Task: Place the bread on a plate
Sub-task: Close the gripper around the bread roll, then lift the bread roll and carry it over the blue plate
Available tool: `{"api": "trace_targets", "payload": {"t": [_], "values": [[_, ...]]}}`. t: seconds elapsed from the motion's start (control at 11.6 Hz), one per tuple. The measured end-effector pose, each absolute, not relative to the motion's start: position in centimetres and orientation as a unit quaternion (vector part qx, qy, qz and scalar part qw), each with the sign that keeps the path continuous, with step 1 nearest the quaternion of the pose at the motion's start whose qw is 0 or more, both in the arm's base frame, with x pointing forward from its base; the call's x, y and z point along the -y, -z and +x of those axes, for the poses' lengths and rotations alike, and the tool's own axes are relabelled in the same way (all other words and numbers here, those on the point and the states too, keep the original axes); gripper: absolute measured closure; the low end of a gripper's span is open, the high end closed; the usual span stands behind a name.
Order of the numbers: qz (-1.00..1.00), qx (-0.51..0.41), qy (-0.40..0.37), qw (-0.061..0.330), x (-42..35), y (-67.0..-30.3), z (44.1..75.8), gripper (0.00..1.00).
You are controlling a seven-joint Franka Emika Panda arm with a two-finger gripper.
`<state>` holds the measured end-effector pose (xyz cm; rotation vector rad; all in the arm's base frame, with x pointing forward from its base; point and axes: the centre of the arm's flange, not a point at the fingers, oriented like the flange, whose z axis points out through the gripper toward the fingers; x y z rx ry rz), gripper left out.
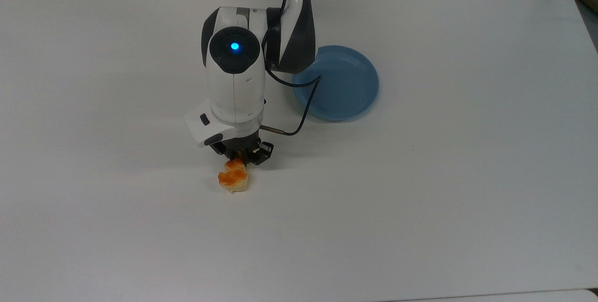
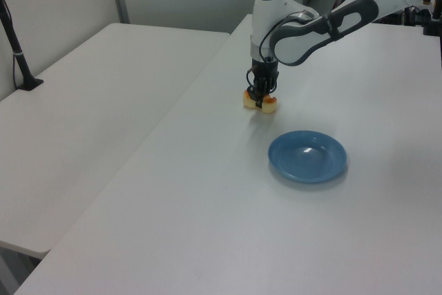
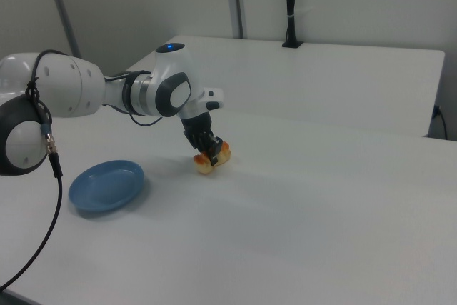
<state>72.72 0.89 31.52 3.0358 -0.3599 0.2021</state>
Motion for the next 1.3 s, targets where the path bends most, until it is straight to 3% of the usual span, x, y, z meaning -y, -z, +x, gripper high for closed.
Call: {"api": "trace_targets", "payload": {"t": [0.26,0.69,1.04,1.3], "values": [[0.988,0.118,-0.088,0.036,-0.7,-34.2,73.2,0.76],[0.989,0.105,-0.095,0.029,-0.2,-45.4,70.7,0.76],[0.992,0.088,-0.083,0.023,-1.3,-48.9,68.1,0.76],[0.997,0.049,-0.059,0.008,-7.2,-51.0,65.1,0.75]]}}
